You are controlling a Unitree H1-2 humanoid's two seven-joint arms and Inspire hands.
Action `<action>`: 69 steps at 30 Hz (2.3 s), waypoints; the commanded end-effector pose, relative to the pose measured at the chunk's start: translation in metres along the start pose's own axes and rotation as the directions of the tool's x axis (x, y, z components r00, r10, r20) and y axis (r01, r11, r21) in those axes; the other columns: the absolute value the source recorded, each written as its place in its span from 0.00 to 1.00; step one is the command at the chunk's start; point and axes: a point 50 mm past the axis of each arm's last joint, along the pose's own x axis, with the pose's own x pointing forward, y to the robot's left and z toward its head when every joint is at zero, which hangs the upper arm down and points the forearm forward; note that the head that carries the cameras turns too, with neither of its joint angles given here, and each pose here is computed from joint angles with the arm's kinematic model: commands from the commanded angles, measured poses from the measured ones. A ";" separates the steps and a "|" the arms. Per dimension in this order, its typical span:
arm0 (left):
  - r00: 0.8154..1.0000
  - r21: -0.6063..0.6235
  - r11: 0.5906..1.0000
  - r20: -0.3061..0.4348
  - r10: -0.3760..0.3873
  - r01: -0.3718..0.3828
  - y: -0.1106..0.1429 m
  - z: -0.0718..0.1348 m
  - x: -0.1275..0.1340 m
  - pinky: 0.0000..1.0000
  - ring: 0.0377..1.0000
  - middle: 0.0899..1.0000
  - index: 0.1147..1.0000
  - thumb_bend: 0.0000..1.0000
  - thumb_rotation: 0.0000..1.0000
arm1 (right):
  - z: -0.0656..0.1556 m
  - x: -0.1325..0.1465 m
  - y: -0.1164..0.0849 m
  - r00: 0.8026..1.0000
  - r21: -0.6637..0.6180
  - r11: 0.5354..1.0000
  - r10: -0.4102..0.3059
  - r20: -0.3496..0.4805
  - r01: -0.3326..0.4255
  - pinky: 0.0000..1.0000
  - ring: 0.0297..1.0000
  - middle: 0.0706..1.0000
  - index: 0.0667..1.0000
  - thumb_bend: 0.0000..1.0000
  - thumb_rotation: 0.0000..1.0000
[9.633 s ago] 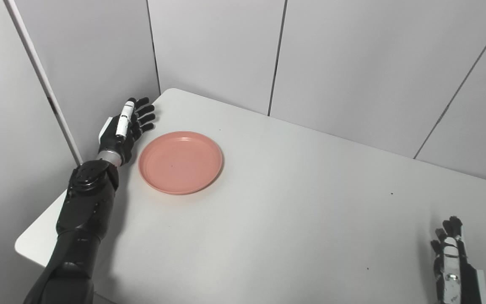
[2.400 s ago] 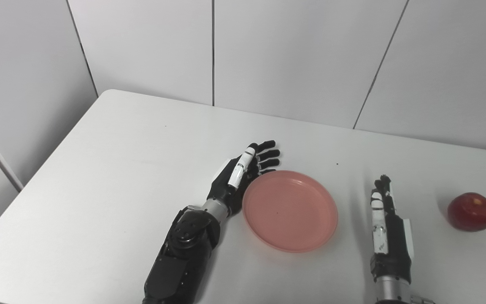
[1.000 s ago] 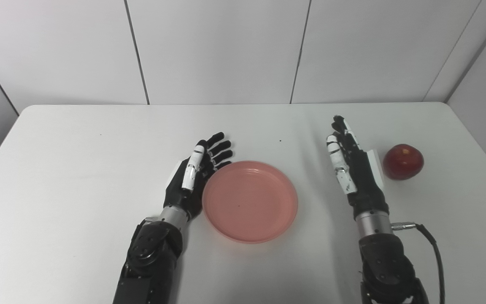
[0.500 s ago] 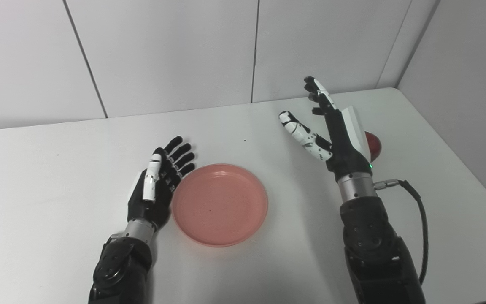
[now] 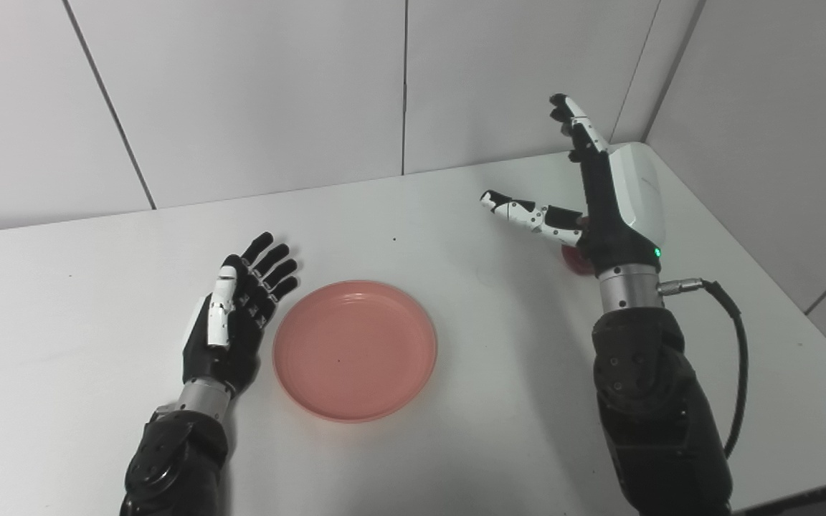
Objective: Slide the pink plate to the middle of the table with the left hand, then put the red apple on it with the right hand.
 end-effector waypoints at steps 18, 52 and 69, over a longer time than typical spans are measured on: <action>0.985 -0.004 0.997 -0.155 0.078 -0.080 0.026 -0.036 -0.022 0.86 0.85 0.84 0.83 0.32 1.00 | -0.060 0.007 -0.024 0.984 -0.153 0.976 -0.166 -0.072 0.153 0.73 0.83 0.89 0.93 1.00 0.53; 0.985 0.004 0.997 -0.153 0.078 -0.078 0.029 -0.034 -0.024 0.86 0.86 0.85 0.83 0.33 1.00 | -0.104 0.016 0.018 0.966 -0.128 0.991 0.010 -0.257 -0.044 0.74 0.85 0.90 0.93 1.00 0.55; 0.985 0.002 0.996 -0.153 0.084 -0.084 0.029 -0.032 -0.026 0.86 0.85 0.84 0.82 0.33 1.00 | -0.105 0.023 0.024 0.947 -0.132 0.983 0.083 -0.309 -0.129 0.72 0.84 0.90 0.93 1.00 0.54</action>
